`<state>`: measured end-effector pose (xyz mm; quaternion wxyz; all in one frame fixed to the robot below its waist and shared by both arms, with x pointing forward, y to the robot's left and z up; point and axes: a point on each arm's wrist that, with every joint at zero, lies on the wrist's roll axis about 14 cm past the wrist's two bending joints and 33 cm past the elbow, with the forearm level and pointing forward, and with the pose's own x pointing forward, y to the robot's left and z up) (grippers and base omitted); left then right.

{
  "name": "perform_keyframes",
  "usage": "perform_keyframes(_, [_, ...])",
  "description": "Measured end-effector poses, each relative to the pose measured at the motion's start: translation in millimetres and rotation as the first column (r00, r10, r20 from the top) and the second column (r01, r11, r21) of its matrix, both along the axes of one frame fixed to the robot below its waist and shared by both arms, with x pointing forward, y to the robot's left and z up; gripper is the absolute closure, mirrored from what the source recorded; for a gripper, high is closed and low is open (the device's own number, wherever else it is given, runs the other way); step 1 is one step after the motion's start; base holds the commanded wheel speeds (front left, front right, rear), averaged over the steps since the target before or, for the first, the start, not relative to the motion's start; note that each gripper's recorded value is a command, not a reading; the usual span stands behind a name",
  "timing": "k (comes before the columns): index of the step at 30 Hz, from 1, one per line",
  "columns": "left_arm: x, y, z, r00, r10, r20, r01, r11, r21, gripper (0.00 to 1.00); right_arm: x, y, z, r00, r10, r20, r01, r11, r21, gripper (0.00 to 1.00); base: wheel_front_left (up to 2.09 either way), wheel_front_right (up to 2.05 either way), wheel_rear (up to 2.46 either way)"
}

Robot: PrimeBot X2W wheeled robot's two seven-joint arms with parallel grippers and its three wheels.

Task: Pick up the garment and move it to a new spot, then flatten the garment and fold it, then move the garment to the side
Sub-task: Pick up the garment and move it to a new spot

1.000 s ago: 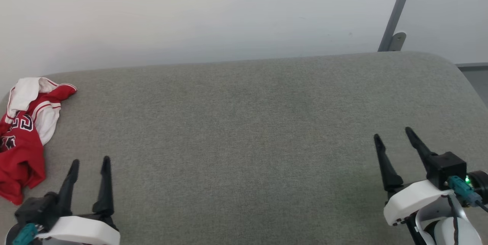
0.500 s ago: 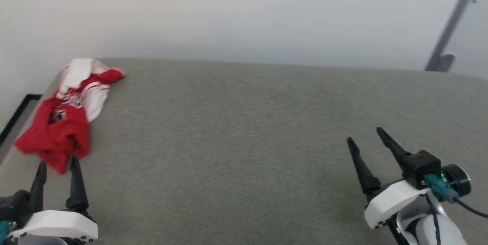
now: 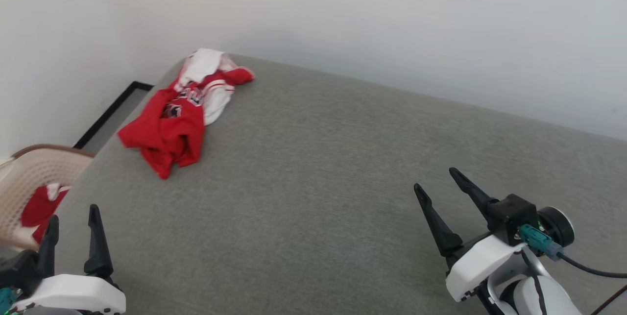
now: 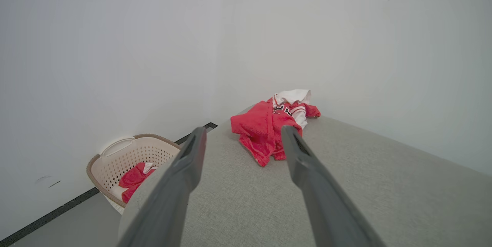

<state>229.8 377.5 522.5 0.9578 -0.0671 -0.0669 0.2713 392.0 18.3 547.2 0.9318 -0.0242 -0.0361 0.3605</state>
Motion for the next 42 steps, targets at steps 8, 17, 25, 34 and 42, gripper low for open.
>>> perform_keyframes(8, [-24, 13, -10, 0.995, 0.094, -0.017, -0.095, 0.994, -0.05, 0.0, 3, 27, -1, 0.997, 0.076, -0.006, -0.076, 0.997, -0.006, 0.0, 0.0, 0.0, 0.0])
perform_keyframes(17, [29, 29, 11, 0.997, 0.072, -0.012, -0.072, 0.997, -0.016, 0.0, 28, 24, -8, 0.998, 0.066, -0.023, -0.066, 0.998, -0.007, 0.0, 0.0, 0.0, 0.0])
perform_keyframes(25, [108, 45, 28, 0.999, 0.008, -0.043, -0.007, 1.0, 0.029, 0.0, 61, 7, -7, 1.0, 0.026, -0.005, -0.026, 1.0, -0.008, 0.0, 0.0, 0.0, 0.0])
perform_keyframes(34, [199, 61, 4, 0.986, -0.036, -0.165, 0.035, 0.999, -0.006, 0.0, 99, -15, -18, 1.0, -0.022, -0.005, 0.022, 1.0, -0.021, 0.0, 0.0, 0.0, 0.0])
perform_keyframes(42, [248, 61, -66, 0.912, -0.059, -0.406, 0.018, 0.994, -0.106, 0.0, 119, -37, -44, 0.996, -0.069, -0.053, 0.067, 0.997, -0.042, 0.0, 0.0, 0.0, 0.0])
